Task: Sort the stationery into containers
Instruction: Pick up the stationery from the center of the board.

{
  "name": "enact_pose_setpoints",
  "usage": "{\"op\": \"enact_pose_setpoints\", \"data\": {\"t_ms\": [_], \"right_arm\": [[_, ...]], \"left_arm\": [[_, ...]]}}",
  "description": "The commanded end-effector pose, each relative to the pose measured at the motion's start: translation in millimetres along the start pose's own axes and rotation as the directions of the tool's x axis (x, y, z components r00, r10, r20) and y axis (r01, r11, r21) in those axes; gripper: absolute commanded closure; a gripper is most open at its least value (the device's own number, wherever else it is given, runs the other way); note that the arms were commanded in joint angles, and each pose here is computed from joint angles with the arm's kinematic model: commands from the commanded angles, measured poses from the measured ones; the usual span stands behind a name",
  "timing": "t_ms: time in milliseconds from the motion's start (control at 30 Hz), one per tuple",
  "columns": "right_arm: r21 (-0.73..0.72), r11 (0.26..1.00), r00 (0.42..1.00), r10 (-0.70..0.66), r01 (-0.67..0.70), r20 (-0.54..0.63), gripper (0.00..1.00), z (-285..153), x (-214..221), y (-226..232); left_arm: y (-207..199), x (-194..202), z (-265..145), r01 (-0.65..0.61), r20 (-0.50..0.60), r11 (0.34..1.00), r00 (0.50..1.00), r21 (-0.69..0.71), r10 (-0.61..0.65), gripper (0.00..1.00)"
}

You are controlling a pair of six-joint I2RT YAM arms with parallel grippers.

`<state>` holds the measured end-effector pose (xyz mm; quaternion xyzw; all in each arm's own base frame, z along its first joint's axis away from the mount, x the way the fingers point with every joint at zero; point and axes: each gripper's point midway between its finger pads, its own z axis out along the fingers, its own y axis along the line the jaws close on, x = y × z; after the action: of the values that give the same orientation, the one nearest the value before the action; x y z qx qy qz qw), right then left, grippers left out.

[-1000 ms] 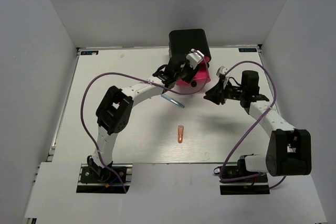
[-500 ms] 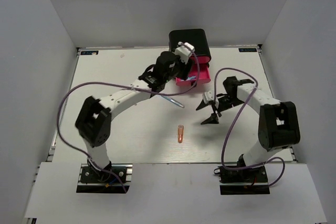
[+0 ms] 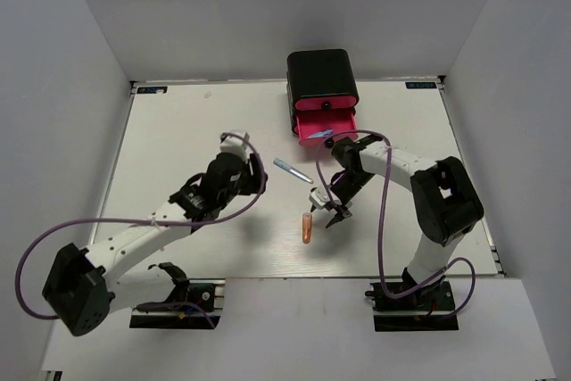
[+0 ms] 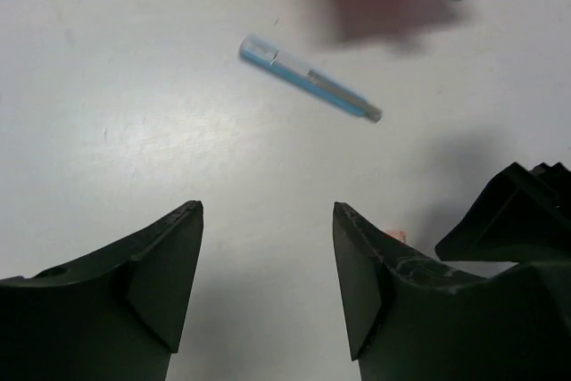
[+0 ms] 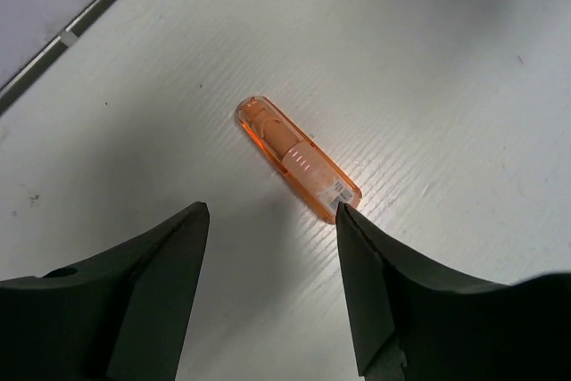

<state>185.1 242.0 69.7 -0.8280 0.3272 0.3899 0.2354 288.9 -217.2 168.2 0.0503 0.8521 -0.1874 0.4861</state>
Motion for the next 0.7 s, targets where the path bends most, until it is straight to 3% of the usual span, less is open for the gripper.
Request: {"op": "enact_pose_setpoints", "data": {"t_ms": [0, 467, 667], "right_arm": [[-0.059, 0.955, 0.953, -0.294, 0.290, -0.071, 0.35, 11, 7, -21], [-0.121, 0.958, 0.938, -0.282, 0.262, -0.202, 0.30, 41, 27, -52], [-0.303, 0.914, 0.919, -0.339, 0.270, -0.203, 0.38, 49, 39, -25]], "left_arm": [[17, 2, -21, 0.202, 0.064, 0.978, 0.978, -0.059, -0.198, 0.30], [32, 20, -38, 0.256, 0.063, 0.963, 0.966, -0.081, -0.251, 0.29], [32, 14, -44, 0.266, 0.091, 0.962, 0.962, -0.069, -0.259, 0.29]]}}
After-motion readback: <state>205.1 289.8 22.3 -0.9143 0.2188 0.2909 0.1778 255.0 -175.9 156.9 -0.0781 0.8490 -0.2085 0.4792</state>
